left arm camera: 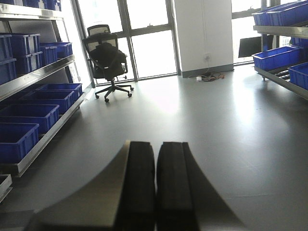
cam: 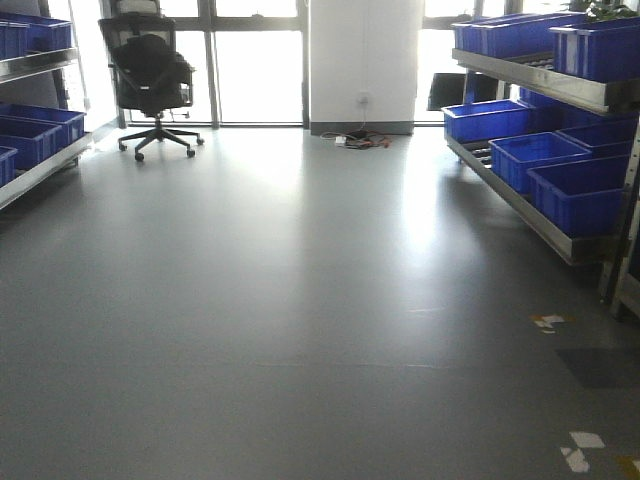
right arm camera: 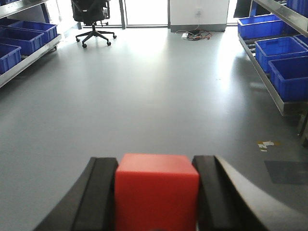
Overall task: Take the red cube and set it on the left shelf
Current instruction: 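Drive the base across the floor to the shelf of blue bins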
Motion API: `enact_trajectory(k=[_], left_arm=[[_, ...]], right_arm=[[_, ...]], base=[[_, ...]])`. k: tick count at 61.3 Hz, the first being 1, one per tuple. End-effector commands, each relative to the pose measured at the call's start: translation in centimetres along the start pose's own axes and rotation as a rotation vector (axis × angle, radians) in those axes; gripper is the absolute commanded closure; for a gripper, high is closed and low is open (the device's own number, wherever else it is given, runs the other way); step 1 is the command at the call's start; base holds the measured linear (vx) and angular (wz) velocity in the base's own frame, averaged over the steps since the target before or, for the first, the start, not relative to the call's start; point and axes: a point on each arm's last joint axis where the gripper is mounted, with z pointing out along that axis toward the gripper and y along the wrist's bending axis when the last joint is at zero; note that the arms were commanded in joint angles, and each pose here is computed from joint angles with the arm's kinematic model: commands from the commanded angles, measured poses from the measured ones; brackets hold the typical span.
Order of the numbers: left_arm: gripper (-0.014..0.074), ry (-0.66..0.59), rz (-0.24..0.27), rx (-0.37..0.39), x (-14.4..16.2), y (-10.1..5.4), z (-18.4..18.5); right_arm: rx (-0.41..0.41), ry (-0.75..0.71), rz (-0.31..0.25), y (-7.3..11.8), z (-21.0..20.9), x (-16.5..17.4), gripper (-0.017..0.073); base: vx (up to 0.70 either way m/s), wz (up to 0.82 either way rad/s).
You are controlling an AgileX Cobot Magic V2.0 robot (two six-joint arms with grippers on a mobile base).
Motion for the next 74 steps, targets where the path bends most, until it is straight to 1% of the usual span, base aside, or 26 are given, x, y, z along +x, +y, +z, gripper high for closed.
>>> enact_trajectory(k=[1, 28, 74], left_arm=[[0.0488, -0.062, -0.005, -0.004, -0.04, -0.01, 0.09], [0.0488, -0.062, -0.005, -0.004, -0.04, -0.01, 0.09], [0.0488, -0.062, -0.005, -0.004, -0.04, -0.01, 0.09]], right_arm=[[-0.010, -0.121, -0.014, 0.16, -0.20, -1.80, 0.0503], [-0.010, -0.121, -0.014, 0.16, -0.20, -1.80, 0.0503], [-0.010, -0.121, -0.014, 0.16, -0.20, -1.80, 0.0503]], base=[[0.61, 0.11], [0.60, 0.20], [0.58, 0.39]])
